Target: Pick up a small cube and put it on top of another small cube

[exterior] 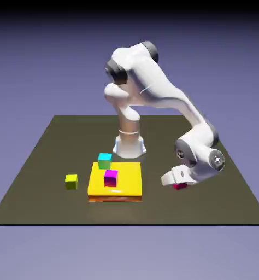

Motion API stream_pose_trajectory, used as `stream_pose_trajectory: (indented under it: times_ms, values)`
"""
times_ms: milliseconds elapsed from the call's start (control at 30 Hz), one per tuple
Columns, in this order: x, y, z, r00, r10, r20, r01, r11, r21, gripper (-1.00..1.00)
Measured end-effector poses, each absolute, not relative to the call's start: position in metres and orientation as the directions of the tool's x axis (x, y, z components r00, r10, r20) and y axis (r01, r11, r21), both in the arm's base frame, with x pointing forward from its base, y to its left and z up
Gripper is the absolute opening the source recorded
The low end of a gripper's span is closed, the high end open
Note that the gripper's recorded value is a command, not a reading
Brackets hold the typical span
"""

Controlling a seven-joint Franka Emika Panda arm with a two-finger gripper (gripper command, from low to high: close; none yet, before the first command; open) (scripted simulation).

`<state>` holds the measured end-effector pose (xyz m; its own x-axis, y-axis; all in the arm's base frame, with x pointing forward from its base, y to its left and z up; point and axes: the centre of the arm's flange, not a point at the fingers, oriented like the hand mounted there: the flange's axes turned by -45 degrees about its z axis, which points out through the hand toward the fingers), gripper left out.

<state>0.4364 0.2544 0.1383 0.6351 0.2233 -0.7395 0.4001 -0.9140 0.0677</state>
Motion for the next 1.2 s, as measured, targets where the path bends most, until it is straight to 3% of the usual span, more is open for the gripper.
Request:
stream_pose_trajectory:
  times_ms: [367, 533, 567, 767, 867, 1033, 1200]
  values:
    - [0.425, 0.29, 0.112, 0.371, 0.195, -0.908, 0.466, -0.885, 0.0, 0.0]
    - [0.389, 0.27, 0.074, 0.371, 0.195, -0.908, 0.466, -0.885, 0.001, 0.0]
    - [0.385, 0.269, 0.071, 0.371, 0.195, -0.908, 0.466, -0.885, 0.0, -1.0]
    - [0.422, 0.288, 0.108, 0.371, 0.194, -0.908, 0.465, -0.885, 0.0, -1.0]
    - [0.43, 0.269, 0.097, 0.352, 0.157, -0.923, 0.368, -0.929, -0.017, -1.0]
    - [0.514, 0.162, 0.101, 0.539, 0.03, -0.842, 0.181, -0.98, 0.081, -1.0]
    - [0.58, 0.034, 0.142, 0.713, -0.107, -0.693, 0.029, -0.983, 0.182, -1.0]
